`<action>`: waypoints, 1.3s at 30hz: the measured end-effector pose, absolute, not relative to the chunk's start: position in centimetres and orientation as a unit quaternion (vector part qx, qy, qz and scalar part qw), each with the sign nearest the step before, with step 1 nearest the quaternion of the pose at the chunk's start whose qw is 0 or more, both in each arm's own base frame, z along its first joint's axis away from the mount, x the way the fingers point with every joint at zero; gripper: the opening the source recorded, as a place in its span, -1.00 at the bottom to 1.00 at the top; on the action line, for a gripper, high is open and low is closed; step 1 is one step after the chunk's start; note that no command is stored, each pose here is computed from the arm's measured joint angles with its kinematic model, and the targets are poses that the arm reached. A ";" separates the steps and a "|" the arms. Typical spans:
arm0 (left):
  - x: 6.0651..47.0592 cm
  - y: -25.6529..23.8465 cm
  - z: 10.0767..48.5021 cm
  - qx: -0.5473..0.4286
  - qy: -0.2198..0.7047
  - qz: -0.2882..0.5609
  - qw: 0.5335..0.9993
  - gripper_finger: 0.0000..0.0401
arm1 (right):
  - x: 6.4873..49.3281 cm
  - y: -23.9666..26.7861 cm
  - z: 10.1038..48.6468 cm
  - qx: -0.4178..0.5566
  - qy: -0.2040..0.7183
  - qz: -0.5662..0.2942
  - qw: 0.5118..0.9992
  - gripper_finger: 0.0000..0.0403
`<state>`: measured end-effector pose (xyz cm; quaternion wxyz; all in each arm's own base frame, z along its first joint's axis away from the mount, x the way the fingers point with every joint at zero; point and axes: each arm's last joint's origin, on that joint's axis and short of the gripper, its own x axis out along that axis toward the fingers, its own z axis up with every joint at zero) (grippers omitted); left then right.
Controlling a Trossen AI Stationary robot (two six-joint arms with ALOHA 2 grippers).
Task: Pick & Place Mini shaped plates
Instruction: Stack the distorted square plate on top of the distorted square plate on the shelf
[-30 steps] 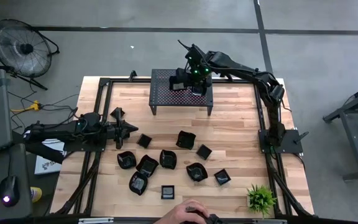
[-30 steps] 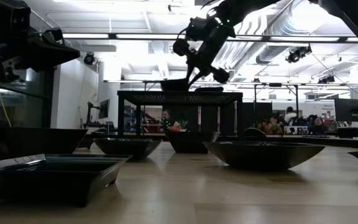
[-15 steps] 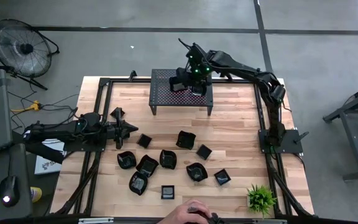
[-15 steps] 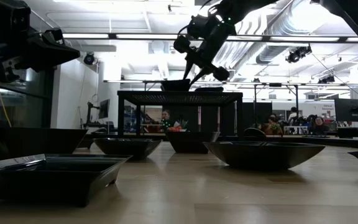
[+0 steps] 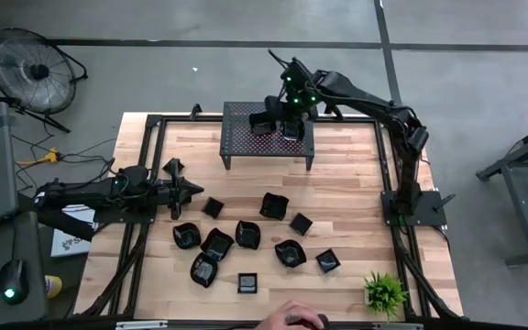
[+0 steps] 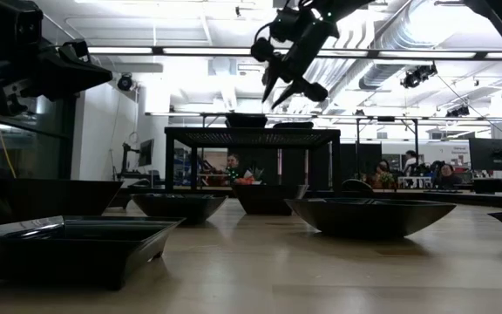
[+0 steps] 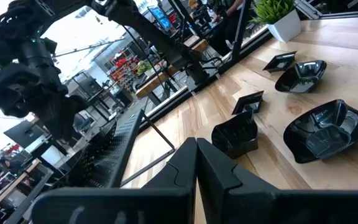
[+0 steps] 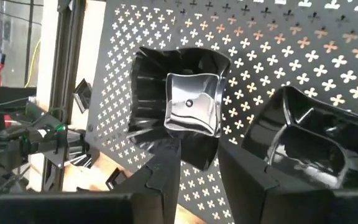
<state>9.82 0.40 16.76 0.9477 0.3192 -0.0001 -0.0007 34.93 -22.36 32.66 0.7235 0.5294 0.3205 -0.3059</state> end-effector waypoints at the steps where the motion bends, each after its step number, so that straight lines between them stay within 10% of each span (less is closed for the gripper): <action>1: 9.8 0.4 16.8 0.319 0.000 -0.001 0.948 -0.99 | 34.8 -22.1 32.9 0.525 0.322 -0.303 0.727 -0.49; 39: 9.8 0.4 16.8 0.319 0.000 -0.001 0.948 -0.99 | 34.6 0.1 37.3 0.182 0.518 -0.036 0.835 -0.49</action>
